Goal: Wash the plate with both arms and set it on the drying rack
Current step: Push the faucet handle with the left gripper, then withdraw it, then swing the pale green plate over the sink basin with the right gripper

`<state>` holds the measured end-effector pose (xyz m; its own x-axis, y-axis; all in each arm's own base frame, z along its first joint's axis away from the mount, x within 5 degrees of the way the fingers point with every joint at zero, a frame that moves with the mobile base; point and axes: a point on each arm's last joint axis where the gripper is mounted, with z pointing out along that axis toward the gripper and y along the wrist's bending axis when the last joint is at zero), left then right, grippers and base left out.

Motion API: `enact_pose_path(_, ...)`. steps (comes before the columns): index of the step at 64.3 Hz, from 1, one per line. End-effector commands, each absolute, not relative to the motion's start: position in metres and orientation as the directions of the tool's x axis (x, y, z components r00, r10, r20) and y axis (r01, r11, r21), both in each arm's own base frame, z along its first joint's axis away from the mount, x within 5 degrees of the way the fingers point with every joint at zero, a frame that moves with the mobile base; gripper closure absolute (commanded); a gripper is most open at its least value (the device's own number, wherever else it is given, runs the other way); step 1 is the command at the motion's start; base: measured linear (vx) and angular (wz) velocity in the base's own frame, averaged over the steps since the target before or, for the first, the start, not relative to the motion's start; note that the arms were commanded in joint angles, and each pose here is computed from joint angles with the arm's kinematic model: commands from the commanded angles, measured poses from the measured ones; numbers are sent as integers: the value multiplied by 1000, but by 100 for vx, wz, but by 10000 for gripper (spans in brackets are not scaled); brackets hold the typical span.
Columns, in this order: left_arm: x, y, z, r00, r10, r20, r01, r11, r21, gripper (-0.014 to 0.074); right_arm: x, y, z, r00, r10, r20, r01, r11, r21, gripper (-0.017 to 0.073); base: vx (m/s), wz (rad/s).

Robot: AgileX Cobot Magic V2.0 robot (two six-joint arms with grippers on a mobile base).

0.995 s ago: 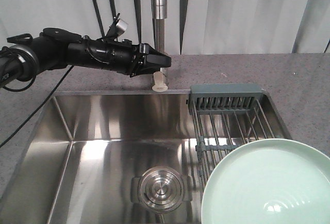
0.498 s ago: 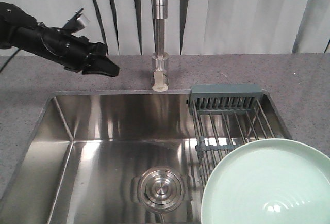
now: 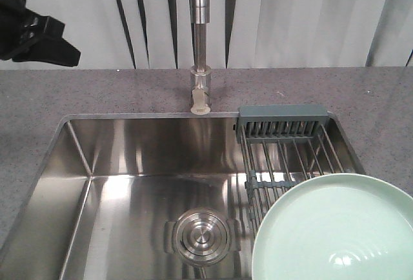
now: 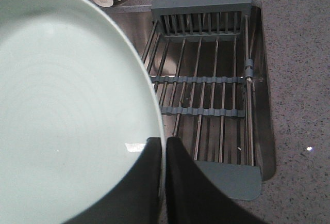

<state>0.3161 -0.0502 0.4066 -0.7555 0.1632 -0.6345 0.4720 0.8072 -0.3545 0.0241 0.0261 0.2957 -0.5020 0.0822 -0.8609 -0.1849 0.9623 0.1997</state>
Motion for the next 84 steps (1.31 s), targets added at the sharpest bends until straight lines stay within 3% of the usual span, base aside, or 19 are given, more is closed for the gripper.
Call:
enact_pose_path(1,271,-51,433,-664,128,-737,503,806,-313,601,27,26,308,-435,107,-894,-183,962,204,561,0,0)
enact_pose_path(11,225,-46,419,-611,82,-787,454,851,-263,600,27,26,308,-435,107,-894,-183,962,204,561,0,0)
enact_pose_path(37,132,-29,318,-467,-82,-881,248,944,-219,600,27,26,308,-435,107,-894,-183,962,204,561,0,0)
enact_pose_path(48,104,-27,292,-398,-162,-903,218,939,-265,600,27,26,308,-435,107,-894,-183,962,204,561,0,0)
enact_pose_path(61,96,-25,283,-342,-156,-927,207,949,-236,600,27,26,308,-435,107,-894,-183,962,204,561,0,0)
enact_pose_path(84,96,-25,271,-379,-159,-912,202,947,-249,600,28,25,309,-426,105,-898,-179,964,197,561,0,0)
